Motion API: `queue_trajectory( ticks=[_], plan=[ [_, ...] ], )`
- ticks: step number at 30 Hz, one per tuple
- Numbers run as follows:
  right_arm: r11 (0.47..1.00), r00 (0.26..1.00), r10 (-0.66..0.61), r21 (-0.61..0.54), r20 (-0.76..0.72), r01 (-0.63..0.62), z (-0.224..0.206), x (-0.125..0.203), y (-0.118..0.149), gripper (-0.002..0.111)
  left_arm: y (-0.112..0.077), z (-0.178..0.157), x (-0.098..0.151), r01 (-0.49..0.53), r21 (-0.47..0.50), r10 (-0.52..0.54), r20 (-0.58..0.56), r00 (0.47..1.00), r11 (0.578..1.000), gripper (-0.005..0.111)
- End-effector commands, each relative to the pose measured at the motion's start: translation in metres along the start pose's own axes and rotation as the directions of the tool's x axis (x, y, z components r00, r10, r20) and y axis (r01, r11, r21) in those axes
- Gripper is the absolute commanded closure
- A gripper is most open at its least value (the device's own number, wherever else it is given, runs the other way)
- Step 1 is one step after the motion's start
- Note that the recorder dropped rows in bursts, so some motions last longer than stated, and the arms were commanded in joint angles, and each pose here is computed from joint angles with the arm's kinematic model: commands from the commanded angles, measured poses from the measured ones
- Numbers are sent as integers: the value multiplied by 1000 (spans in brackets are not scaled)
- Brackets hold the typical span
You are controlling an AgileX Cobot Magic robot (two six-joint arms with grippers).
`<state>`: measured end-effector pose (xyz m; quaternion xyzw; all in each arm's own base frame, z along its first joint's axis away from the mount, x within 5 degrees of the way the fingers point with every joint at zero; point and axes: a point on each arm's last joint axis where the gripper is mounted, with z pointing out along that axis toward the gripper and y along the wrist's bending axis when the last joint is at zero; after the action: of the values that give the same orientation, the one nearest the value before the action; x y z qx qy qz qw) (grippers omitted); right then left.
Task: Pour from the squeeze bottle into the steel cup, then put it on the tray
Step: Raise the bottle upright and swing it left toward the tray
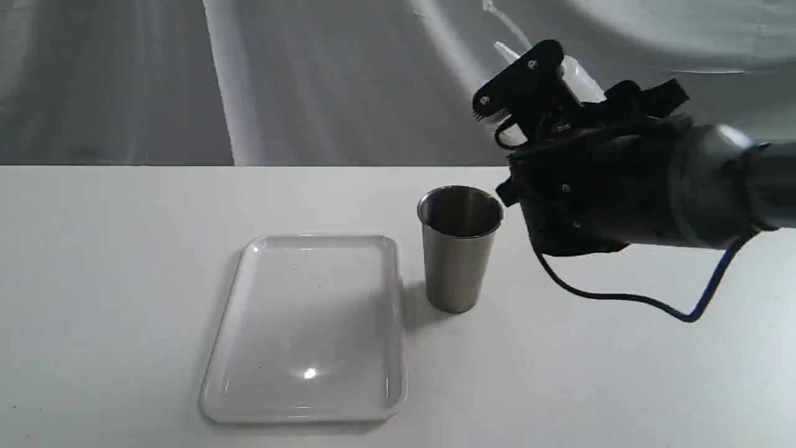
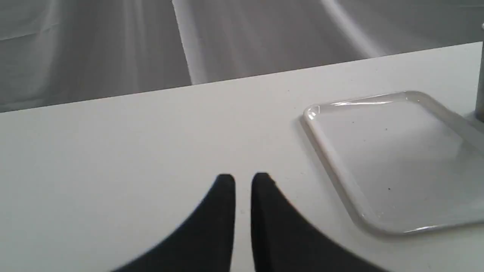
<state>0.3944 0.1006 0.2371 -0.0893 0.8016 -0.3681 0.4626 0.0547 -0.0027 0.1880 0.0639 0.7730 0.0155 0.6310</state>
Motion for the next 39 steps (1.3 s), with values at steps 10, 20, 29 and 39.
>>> queue_trajectory(
  ticks=[10,20,29,39],
  plan=[
    [950,951,307,50,32,-308,-17,-17,-65,65,0,0,1,1,2,-1,7,1000,1000,98],
    [905,902,423,18,87,-426,-42,-28,-109,65,0,0,1,1,2,-1,7,1000,1000,98],
    [784,796,605,-176,1,-596,-53,-27,-124,65,0,0,1,1,2,-1,7,1000,1000,98],
    [762,818,572,-411,65,-501,-63,-20,-132,65,0,0,1,1,2,-1,7,1000,1000,98]
  ],
)
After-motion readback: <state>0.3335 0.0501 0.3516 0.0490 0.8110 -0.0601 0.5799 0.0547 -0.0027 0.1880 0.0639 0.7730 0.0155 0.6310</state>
